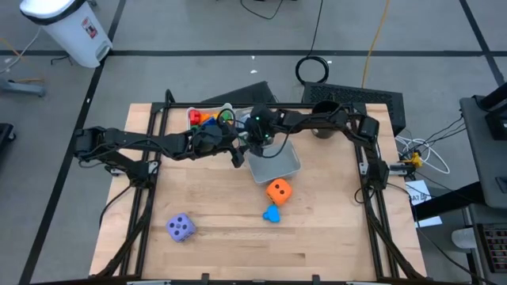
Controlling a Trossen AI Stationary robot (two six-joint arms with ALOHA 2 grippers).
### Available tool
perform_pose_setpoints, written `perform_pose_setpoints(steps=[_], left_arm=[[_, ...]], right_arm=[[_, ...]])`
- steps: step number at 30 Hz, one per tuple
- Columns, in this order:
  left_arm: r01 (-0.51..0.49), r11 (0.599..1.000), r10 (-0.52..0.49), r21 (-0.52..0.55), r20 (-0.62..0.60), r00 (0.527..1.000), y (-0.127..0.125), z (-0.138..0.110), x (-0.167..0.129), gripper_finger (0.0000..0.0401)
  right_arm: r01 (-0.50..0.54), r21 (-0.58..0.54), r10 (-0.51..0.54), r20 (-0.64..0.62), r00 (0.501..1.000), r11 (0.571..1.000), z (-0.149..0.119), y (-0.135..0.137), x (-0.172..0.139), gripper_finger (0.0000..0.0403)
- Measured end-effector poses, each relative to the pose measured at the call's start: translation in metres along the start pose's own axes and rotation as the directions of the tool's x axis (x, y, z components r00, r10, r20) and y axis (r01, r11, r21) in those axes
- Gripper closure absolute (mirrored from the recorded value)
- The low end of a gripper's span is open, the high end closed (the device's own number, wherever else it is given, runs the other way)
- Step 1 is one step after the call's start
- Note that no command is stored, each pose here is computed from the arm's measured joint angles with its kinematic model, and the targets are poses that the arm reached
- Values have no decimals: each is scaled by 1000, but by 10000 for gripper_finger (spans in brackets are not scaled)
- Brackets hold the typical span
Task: Pick & Place Toys
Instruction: Put the green game piece into the white bin
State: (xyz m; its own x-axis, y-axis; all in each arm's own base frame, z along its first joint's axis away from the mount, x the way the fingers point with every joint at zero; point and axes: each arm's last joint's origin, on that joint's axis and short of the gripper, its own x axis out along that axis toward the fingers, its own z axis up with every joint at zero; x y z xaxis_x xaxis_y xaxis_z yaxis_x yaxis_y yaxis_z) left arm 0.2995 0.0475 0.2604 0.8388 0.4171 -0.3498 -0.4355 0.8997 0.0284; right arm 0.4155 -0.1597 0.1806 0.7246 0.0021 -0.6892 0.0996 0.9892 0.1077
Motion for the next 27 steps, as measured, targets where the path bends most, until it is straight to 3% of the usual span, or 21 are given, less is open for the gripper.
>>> perform_pose_setpoints(steps=[5, 11, 20, 27], left_arm=[[4, 1000, -4, 2, -2, 1000, 0, 0, 0, 93], [0, 1000, 0, 2, -4, 1000, 0, 0, 0, 93], [-1, 1000, 1, 0, -4, 1000, 0, 0, 0, 93], [-1, 1000, 1, -4, -4, 1000, 0, 0, 0, 93]], right_arm=[[8, -48, -4, 75, 997, 999, 19, 9, -24, 403], [12, -78, -9, 36, 999, 997, 20, 14, -38, 394], [-13, -63, 6, -102, 995, 998, -6, 9, -4, 285], [-11, -43, 2, -207, 978, 999, -22, 0, 3, 282]])
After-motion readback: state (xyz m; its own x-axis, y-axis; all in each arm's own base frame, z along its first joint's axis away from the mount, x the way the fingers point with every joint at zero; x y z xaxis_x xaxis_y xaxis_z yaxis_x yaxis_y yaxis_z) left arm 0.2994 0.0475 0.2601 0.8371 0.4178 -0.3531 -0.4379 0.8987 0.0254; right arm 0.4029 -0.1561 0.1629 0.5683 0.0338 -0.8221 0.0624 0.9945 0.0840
